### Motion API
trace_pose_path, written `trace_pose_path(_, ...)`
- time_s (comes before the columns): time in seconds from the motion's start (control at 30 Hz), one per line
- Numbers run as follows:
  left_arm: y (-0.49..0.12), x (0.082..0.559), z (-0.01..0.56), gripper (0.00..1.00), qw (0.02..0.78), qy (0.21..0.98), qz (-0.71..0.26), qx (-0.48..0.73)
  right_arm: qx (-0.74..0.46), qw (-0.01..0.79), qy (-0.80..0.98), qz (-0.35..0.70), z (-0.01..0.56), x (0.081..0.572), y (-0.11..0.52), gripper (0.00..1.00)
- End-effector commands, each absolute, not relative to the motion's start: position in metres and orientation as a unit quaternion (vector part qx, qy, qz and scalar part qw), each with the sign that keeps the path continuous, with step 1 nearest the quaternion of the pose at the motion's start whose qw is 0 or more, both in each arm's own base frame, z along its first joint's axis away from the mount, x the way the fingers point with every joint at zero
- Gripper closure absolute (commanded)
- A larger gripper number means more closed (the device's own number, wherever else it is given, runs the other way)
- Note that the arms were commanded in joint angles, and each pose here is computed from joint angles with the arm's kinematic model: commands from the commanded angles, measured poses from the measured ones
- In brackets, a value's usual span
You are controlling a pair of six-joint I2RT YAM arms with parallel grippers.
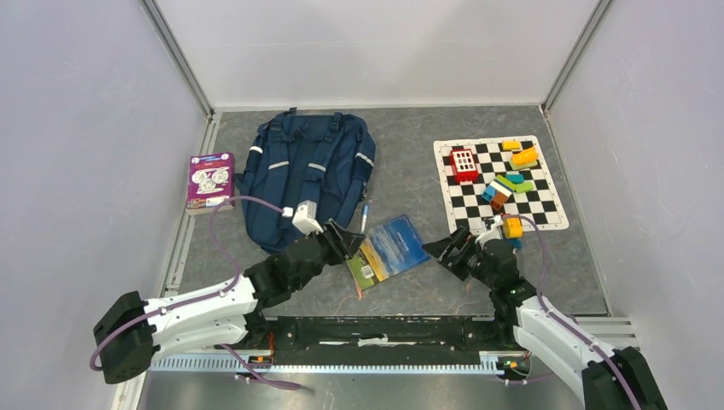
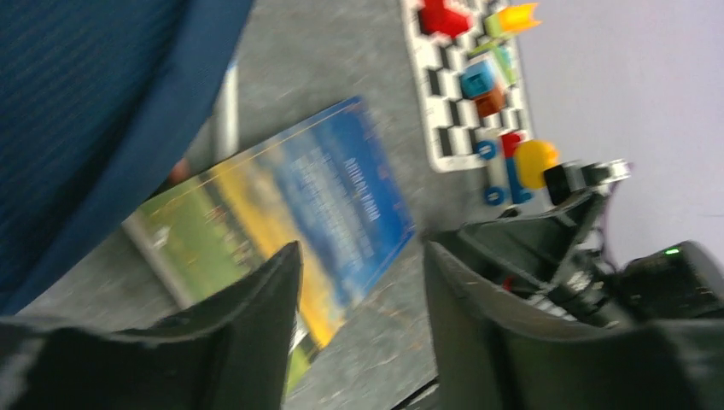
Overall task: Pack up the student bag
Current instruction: Pick up the book from the center of the board.
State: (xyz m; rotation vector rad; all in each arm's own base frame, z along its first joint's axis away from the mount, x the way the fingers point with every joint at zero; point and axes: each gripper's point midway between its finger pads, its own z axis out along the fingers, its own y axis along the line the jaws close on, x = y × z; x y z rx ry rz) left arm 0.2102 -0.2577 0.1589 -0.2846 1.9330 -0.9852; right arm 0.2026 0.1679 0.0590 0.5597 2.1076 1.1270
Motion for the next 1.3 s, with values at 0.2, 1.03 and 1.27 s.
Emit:
trace_pose_path(0.2, -0.233, 0.191, 0.071, 0.19, 0.374, 0.839, -0.341, -0.2, 0.181, 0.35, 0.817, 0.422, 0.056, 0.207, 0.17, 0.02)
trace_pose_path(1.03, -0.221, 0.208, 0.016, 0.4, 0.37, 0.806, -0.326, -0.327, 0.164, 0.379, 0.802, 0.431, 0.084, 0.219, 0.174, 0.02)
trace_pose_path(1.27, -0.224, 0.212, 0.031, 0.85, 0.397, 0.8, -0.342, -0.293, 0.159, 0.386, 0.805, 0.422, 0.085, 0.22, 0.172, 0.02)
